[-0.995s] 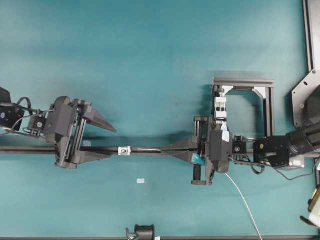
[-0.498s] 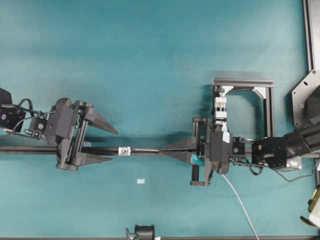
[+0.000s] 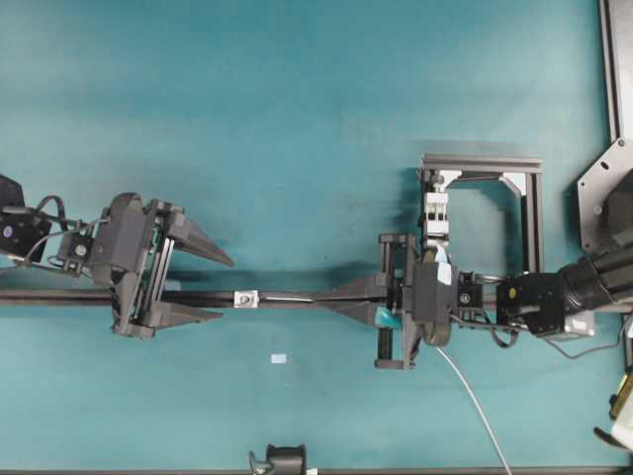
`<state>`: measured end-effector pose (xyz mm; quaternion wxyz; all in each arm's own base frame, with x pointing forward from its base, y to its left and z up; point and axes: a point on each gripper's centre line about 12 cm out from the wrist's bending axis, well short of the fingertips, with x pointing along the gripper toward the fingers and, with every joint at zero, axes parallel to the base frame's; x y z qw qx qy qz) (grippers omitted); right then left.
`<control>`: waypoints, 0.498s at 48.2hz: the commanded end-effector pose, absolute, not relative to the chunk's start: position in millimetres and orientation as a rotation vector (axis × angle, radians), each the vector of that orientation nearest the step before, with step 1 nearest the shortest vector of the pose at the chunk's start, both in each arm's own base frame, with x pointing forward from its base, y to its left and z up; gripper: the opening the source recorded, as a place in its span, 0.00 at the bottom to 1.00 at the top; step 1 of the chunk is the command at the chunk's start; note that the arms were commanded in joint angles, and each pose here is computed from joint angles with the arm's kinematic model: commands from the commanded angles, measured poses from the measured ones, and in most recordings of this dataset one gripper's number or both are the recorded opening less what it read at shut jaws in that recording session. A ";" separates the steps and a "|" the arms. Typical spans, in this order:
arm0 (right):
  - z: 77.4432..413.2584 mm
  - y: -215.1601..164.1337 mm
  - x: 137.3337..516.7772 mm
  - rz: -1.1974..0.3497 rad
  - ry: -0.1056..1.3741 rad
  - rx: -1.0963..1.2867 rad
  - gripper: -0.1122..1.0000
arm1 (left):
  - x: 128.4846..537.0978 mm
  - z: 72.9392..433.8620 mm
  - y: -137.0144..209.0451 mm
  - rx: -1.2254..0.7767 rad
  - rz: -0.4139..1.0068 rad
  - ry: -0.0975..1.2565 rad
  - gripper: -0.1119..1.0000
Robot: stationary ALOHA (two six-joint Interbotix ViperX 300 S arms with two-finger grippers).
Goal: Insert the wire into the hole on the left side and pull it with the left arm.
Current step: 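Push the wire tip leftward through the hole in the white bracket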
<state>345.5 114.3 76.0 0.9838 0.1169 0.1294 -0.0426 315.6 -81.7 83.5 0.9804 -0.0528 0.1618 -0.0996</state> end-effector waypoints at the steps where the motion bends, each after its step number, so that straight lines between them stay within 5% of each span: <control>1: 81.0 116.9 348.0 -0.080 0.246 0.245 0.11 | 319.8 93.1 -85.3 -0.110 -0.210 0.287 0.75; 24: 81.4 115.2 350.7 -0.090 0.242 0.251 0.11 | 320.8 94.6 -90.4 -0.110 -0.224 0.281 0.75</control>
